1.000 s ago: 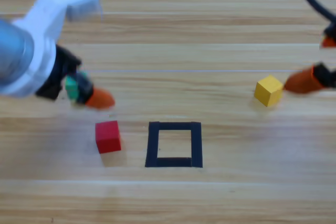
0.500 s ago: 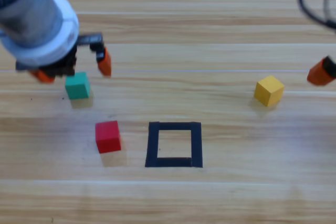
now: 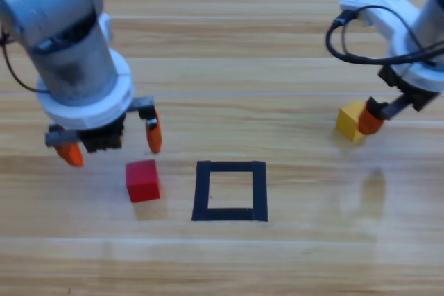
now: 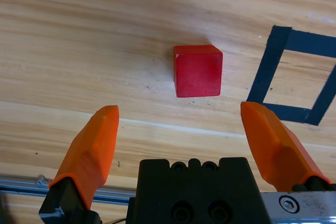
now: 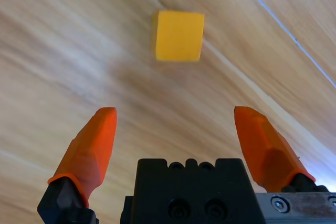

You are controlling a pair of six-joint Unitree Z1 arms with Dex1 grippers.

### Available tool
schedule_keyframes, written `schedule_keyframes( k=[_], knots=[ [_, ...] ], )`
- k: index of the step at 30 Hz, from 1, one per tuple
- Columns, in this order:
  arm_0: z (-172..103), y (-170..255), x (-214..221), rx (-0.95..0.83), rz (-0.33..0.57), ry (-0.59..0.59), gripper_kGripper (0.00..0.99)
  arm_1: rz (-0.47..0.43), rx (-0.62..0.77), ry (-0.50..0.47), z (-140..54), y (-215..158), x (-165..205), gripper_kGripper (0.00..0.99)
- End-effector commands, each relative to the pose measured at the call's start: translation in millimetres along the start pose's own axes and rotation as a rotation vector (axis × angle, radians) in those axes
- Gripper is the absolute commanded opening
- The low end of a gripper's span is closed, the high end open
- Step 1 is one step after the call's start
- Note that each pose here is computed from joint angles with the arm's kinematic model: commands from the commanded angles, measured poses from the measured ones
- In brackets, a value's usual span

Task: Stack the blocks in the rectangular block: red at the bottom, yellow in the middle, green on top

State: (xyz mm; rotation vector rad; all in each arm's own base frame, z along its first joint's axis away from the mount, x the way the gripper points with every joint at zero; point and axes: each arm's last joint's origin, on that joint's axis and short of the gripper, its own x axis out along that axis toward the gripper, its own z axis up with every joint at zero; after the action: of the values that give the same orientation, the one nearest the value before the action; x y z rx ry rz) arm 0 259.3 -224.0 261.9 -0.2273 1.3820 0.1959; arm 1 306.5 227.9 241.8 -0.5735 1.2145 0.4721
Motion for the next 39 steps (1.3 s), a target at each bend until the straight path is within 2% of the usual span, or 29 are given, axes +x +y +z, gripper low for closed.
schedule_keyframes(
  k=[1,8,17,21,28,30,32,34,37,39],
  knots=[
    [-6.1,-19.1,23.9,0.009,0.034,0.034,0.988,0.028,0.032,0.079,23.6,-14.8,65.9,0.980],
    [-4.1,-31.5,51.2,0.012,0.082,0.048,0.974,0.054,0.037,0.088,38.4,-14.9,89.4,0.950],
    [-5.0,-33.5,64.7,0.000,0.077,0.046,0.971,0.073,0.040,0.102,46.5,-14.1,106.6,0.920],
    [-9.2,-29.8,76.6,0.015,0.065,0.046,0.966,0.087,0.047,0.109,48.6,-14.3,112.6,0.862],
    [-11.5,-27.1,84.5,0.020,0.067,0.050,0.963,0.080,0.081,0.133,49.2,-17.6,123.5,0.819],
    [-11.9,-28.1,86.2,0.021,0.066,0.050,0.963,0.060,0.104,0.146,49.0,-18.5,123.5,0.747],
    [-11.6,-29.3,89.5,0.025,0.069,0.052,0.962,0.033,0.130,0.165,47.8,-19.7,122.9,0.715],
    [-11.6,-30.3,91.8,0.026,0.067,0.054,0.959,0.036,0.127,0.191,45.7,-19.9,118.9,0.528],
    [-10.7,-30.9,93.4,0.031,0.066,0.054,0.934,0.037,0.125,0.204,39.1,-19.5,114.2,0.354],
    [-10.5,-31.7,94.4,0.035,0.064,0.054,0.914,0.040,0.129,0.214,35.1,-20.3,113.5,0.337]
  ],
)
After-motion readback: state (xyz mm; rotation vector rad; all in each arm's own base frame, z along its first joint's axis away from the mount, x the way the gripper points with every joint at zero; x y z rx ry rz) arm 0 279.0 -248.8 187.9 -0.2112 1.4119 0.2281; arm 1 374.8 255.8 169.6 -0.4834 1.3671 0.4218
